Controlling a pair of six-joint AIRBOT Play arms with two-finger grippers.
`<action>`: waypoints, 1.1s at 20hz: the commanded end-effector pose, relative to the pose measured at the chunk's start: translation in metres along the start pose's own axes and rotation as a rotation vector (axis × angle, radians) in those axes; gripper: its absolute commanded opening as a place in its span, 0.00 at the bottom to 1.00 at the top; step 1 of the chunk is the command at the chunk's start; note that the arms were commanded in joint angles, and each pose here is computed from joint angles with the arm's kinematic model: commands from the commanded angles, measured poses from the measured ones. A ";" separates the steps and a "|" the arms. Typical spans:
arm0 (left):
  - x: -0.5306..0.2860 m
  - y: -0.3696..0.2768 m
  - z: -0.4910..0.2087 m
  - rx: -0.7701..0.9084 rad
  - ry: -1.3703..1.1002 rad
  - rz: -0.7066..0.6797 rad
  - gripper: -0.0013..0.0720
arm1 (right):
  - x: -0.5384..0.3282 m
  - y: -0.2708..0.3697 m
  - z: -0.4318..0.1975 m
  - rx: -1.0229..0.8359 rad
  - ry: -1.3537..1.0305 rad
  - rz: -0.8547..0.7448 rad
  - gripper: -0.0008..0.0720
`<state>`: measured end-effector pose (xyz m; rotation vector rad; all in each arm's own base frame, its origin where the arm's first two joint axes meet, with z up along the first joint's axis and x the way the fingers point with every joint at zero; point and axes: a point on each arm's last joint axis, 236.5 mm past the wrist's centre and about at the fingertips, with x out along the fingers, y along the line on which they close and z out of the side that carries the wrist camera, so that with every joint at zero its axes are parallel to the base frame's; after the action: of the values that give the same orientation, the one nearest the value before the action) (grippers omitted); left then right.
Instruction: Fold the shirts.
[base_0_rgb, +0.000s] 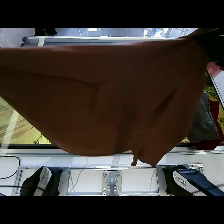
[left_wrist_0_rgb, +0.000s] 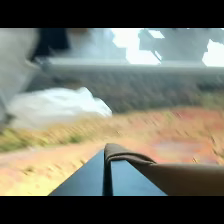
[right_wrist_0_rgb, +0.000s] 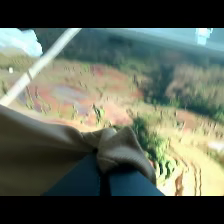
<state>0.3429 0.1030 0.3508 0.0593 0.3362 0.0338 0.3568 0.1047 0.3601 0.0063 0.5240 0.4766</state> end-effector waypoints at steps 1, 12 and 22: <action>0.112 -0.009 -0.080 0.022 0.290 -0.079 0.03 | 0.116 -0.048 -0.071 0.143 0.273 0.031 0.03; 0.351 -0.117 -0.154 0.271 0.115 -0.073 0.92 | 0.370 -0.143 -0.178 0.545 0.191 -0.003 0.70; 0.159 0.050 -0.163 -0.259 0.407 0.213 0.67 | 0.169 -0.213 -0.188 0.384 0.591 -0.154 0.61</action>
<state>0.5246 0.1230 0.1793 0.0529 0.5247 0.1517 0.5470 0.0155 0.0862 0.2517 1.0234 0.2866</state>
